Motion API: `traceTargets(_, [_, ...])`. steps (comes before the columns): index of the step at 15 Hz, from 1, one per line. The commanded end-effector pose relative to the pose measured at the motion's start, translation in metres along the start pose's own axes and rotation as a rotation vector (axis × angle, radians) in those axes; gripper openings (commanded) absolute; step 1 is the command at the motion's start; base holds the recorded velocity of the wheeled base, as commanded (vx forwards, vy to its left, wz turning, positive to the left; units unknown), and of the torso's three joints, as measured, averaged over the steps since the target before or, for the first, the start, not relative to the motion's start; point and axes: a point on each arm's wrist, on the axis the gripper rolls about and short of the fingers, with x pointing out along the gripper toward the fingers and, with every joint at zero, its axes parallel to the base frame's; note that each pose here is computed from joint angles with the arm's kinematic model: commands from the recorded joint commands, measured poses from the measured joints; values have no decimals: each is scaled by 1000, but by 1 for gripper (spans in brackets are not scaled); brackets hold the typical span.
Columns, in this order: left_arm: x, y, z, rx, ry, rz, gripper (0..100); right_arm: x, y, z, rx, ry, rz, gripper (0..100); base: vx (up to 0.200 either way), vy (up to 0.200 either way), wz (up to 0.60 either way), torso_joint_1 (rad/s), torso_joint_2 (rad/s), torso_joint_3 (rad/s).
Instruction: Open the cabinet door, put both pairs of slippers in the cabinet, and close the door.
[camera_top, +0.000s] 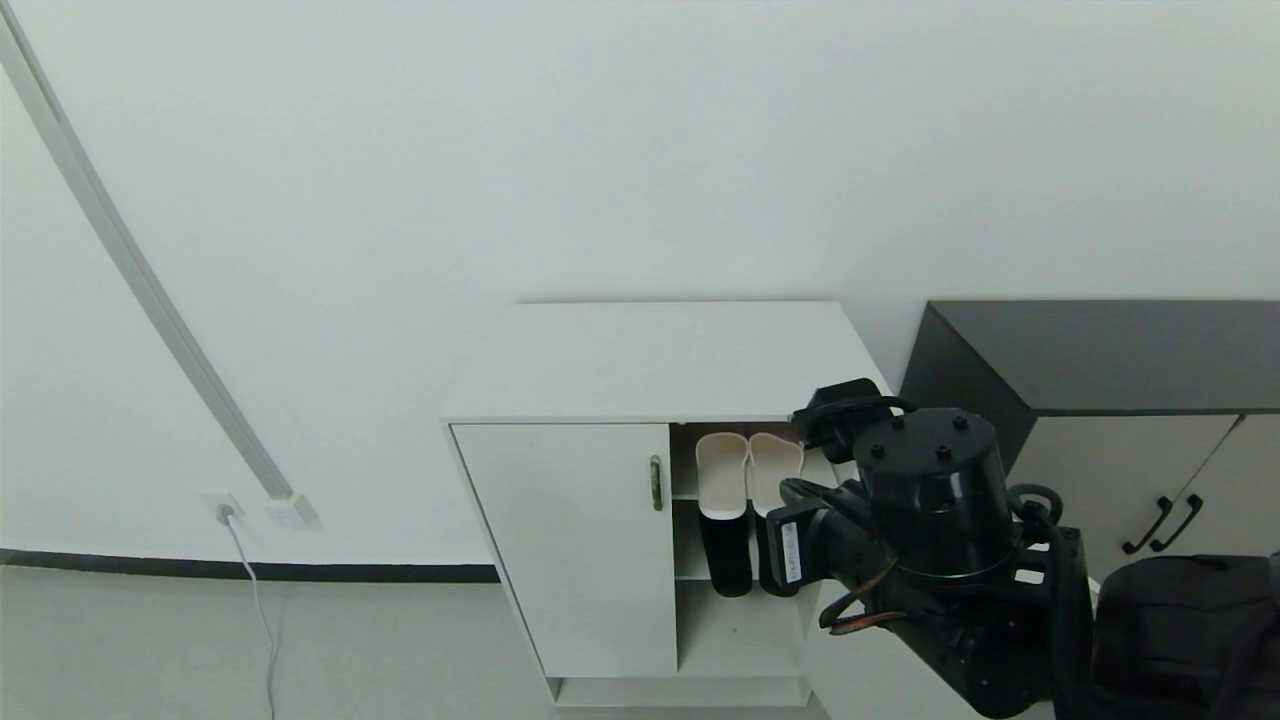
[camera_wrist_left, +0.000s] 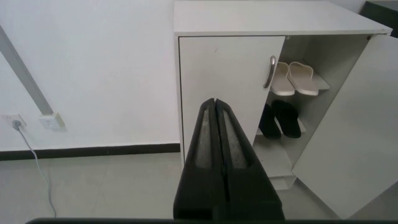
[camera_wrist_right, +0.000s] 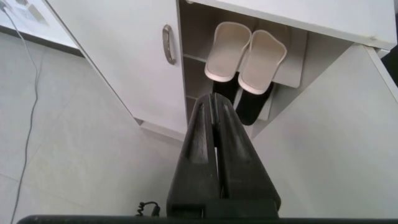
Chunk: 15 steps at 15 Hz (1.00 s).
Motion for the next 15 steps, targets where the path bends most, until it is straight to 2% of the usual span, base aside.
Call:
traceTargets(1, [0,0,0,0,1,0,0,0,0,0,0,0,0,0,0,0,0,0,0,0])
traceTargets(6, [0,0,0,-2,1,0,0,1,-2,0,5,-1,-6,0,0,0,0,0,0,0])
traceTargets(15, [0,0,0,0,1,5,0,8,-13,3,16,-4,-43,0,0,0,-600,5,2,4])
